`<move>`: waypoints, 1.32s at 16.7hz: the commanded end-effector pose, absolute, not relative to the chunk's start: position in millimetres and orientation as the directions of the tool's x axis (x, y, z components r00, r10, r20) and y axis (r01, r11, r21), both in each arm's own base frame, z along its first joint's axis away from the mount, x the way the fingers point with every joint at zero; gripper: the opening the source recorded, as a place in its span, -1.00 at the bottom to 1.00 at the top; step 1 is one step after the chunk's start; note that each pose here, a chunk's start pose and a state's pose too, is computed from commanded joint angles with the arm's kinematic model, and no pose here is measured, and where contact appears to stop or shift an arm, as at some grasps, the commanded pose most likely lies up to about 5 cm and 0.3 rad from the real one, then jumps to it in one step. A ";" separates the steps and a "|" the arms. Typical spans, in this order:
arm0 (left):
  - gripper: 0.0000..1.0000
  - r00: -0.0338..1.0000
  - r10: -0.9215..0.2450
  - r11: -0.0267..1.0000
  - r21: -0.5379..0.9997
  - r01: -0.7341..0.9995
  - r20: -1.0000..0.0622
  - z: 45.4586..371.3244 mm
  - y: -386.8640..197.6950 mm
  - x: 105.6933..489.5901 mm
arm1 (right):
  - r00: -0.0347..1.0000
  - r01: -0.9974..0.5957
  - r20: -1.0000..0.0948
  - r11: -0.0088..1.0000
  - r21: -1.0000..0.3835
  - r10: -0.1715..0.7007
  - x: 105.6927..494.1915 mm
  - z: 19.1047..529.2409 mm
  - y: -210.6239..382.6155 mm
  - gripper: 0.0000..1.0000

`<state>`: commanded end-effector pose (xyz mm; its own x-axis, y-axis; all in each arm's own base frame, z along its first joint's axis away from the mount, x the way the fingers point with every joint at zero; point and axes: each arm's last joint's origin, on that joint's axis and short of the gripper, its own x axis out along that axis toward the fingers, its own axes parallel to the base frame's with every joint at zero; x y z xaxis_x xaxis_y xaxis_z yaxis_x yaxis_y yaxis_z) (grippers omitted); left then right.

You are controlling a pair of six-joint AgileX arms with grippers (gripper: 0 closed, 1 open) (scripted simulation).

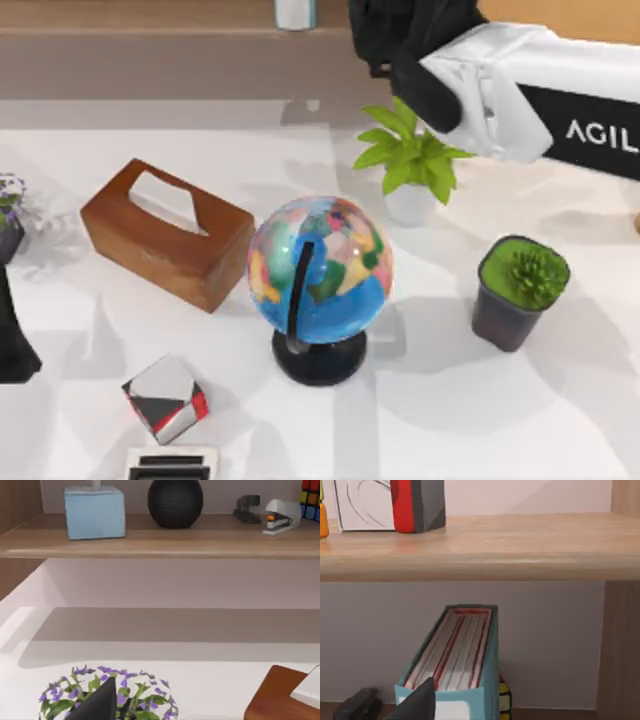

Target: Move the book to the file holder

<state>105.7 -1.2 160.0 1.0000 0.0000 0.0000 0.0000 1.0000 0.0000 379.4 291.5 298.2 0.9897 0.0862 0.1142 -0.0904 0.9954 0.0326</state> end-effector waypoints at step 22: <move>1.00 1.000 0.000 1.000 0.000 0.000 0.000 160.0 -1.2 105.7 | 1.000 0.007 0.011 1.000 -0.013 -0.007 436.2 205.1 359.3 1.00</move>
